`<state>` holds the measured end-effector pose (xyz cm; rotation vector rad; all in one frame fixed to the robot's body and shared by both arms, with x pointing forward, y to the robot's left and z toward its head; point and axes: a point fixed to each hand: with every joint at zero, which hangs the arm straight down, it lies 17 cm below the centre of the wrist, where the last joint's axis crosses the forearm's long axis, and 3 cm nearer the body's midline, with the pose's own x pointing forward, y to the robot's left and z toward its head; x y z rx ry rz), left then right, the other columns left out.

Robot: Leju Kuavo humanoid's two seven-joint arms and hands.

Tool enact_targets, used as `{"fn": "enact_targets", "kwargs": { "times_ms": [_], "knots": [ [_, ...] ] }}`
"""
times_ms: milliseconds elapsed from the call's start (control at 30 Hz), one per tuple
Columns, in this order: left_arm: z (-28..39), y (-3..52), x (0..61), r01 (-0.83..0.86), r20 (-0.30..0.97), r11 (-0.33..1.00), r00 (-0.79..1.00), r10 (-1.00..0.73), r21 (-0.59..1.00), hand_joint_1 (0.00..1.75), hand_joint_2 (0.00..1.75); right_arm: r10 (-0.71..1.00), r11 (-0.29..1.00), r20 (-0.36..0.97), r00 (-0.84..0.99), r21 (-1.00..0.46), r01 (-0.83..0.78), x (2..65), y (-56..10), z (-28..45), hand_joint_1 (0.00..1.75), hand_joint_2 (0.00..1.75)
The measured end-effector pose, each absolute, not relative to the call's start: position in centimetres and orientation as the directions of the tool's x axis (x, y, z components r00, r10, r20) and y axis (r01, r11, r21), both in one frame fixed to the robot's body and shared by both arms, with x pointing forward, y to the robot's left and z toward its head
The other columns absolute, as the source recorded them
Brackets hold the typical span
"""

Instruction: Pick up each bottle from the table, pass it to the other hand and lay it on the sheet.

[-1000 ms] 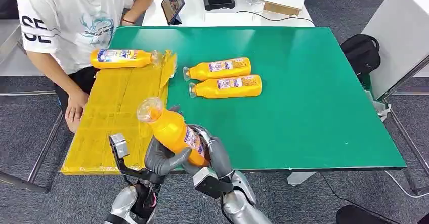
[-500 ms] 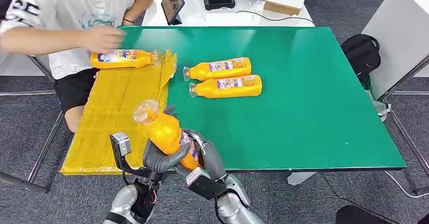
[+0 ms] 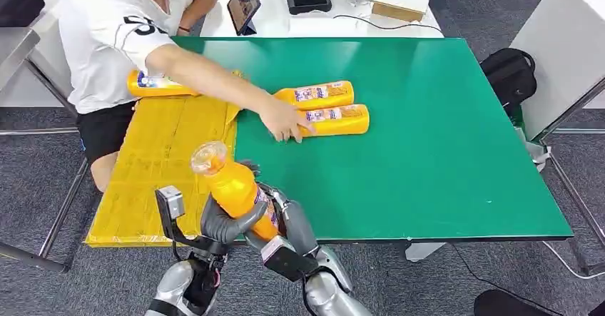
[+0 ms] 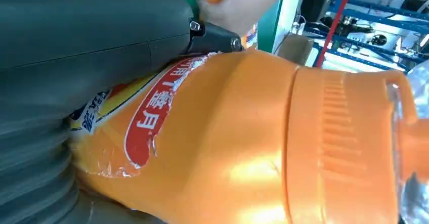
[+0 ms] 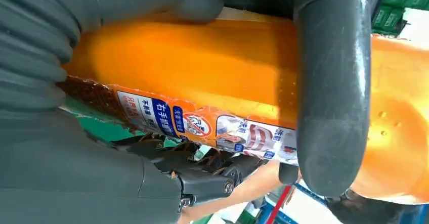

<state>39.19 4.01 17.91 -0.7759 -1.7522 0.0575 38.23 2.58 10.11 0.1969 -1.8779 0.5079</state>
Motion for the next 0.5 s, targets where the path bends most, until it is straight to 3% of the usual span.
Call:
{"fn": "enact_targets", "kwargs": {
  "times_ms": [500],
  "knots": [
    [17.82,4.33,39.31,0.46,0.841,0.781,-0.121,0.527,-0.423,1.75,1.75,0.109,0.89,0.93,-0.352,-0.249,-0.383,38.16,2.75,9.71,1.75,1.75]
  ]
}}
